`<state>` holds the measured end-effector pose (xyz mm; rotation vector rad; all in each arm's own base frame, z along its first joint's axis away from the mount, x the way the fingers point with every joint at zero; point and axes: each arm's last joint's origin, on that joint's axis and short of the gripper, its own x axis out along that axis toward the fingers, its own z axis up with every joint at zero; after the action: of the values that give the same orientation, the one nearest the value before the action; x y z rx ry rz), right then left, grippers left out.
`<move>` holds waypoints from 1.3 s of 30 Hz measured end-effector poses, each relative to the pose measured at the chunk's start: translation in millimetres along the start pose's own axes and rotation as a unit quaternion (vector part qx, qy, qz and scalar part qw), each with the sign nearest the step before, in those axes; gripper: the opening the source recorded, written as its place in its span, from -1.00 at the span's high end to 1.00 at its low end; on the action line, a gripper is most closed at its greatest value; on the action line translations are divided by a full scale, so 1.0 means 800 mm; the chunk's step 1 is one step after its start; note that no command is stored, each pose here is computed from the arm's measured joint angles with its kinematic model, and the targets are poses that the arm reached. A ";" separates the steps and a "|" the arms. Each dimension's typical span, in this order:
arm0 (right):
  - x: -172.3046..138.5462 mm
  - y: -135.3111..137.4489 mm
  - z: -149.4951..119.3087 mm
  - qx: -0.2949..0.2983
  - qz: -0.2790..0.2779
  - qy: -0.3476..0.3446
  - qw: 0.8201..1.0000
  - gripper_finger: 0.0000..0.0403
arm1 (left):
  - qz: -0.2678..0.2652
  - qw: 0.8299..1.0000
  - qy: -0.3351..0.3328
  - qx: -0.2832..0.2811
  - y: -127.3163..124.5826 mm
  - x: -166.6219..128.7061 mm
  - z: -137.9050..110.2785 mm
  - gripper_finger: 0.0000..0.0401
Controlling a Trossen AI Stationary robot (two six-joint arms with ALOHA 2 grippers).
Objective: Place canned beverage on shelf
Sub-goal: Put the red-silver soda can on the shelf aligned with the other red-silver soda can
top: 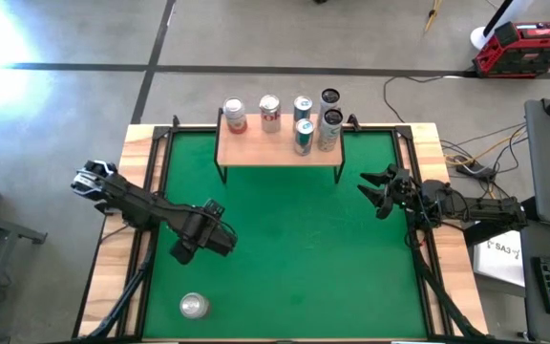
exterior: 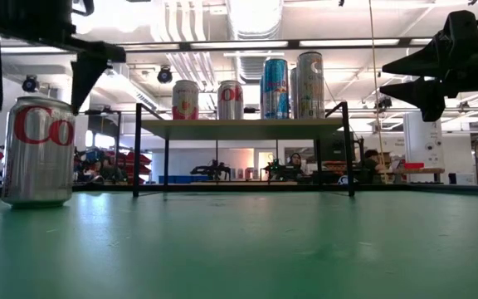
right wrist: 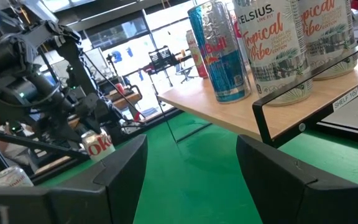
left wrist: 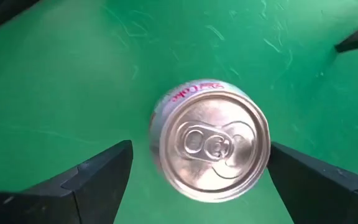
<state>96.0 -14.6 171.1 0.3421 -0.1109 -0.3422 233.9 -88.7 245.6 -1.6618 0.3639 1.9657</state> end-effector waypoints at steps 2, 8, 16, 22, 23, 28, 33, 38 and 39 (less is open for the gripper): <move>0.000 0.000 0.000 0.000 0.000 0.000 1.000 -0.18 | 0.000 1.000 0.001 0.004 0.001 0.006 -0.001 -0.73; 0.000 0.000 0.000 0.000 0.000 0.000 1.000 -0.18 | 0.004 1.000 -0.002 0.008 0.005 0.028 -0.001 -0.71; 0.000 0.000 0.000 0.000 0.000 0.000 1.000 -0.18 | 0.004 0.999 -0.003 0.034 0.006 0.035 0.000 -0.43; 0.000 0.000 0.000 0.000 0.000 0.000 1.000 -0.18 | -0.023 0.989 0.004 0.147 0.002 0.028 -0.004 -0.43; 0.000 0.000 0.000 0.000 0.000 0.000 1.000 -0.18 | -0.034 0.984 0.008 0.178 0.000 0.024 -0.006 -0.43; 0.000 0.000 0.000 0.000 0.000 0.000 1.000 -0.18 | -0.096 0.943 0.015 0.319 -0.017 0.003 -0.013 -0.43; 0.000 0.000 0.000 0.000 0.000 0.000 1.000 -0.18 | -0.130 0.901 0.021 0.413 -0.042 -0.015 -0.023 -0.43; 0.000 0.000 0.000 0.000 0.000 0.000 1.000 -0.18 | -0.130 0.863 0.007 0.488 -0.070 -0.018 -0.049 -0.43; 0.000 0.000 0.000 0.000 0.000 0.000 1.000 -0.18 | -0.130 0.853 0.005 0.505 -0.076 -0.019 -0.056 -0.43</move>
<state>96.0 -14.6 171.1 0.3420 -0.1108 -0.3421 306.3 -65.9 258.9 -0.9407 0.9231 1.1798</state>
